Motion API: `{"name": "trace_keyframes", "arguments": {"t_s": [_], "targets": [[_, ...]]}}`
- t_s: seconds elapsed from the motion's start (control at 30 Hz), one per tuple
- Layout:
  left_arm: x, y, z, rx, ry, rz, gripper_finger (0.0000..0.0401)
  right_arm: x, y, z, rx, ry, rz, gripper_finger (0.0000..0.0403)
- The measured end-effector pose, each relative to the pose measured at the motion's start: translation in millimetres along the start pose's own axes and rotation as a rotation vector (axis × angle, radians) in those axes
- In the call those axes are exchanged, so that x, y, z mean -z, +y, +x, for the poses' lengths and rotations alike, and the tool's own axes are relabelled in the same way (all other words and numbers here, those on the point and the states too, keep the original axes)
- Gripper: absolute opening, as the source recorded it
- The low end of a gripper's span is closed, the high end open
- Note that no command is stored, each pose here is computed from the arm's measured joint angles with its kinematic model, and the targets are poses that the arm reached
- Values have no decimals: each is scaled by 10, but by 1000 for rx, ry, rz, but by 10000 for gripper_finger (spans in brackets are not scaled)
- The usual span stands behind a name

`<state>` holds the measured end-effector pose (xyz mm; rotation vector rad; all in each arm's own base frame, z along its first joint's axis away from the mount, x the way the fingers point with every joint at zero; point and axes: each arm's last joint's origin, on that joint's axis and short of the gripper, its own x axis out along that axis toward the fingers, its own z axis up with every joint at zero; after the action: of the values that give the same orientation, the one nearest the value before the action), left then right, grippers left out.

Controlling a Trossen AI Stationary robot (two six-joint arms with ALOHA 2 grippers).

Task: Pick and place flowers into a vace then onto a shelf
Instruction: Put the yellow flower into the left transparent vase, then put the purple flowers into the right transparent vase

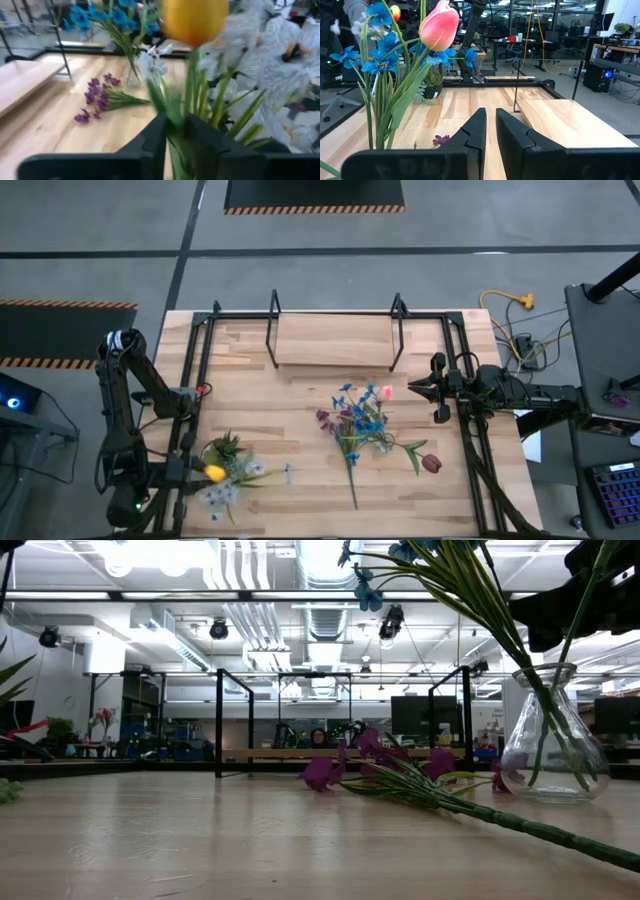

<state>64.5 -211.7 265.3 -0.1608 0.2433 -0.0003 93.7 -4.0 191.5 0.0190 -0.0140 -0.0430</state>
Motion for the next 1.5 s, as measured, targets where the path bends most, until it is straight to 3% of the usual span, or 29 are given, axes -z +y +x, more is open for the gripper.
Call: {"name": "trace_keyframes", "arguments": {"t_s": [0.13, 0.27, 0.5, 0.73, 0.87, 0.97, 1.17, 1.33, 1.5], "targets": [[-91, -52, -24, 40, 50, -20, 117, 2, 0, 0, 0, 1, 0, 34], [-263, -108, -75, 92, 101, -40, 151, 2, 0, 0, 0, 1, 0, 34], [-702, -216, -201, 176, 85, 14, 158, 2, 0, 0, 0, 1, 0, 34], [-1224, -255, -338, 225, 8, 174, 158, 6, 0, 0, 0, 6, 0, 34], [-1377, -229, -367, 142, -74, 292, 158, 7, 0, 0, 0, 6, 0, 34], [-1418, -171, -339, 8, -138, 334, 158, 7, 0, 0, 0, 6, 0, 34], [-1509, 127, -54, -129, -122, 316, 157, 7, 0, 0, 0, 6, 0, 34], [-1664, 487, 267, -146, -75, 263, 157, 12, 0, 2, 0, 9, 10, 34], [-1811, 717, 508, -39, -163, 357, 157, 35, 0, 9, 0, 20, 24, 34]]}}
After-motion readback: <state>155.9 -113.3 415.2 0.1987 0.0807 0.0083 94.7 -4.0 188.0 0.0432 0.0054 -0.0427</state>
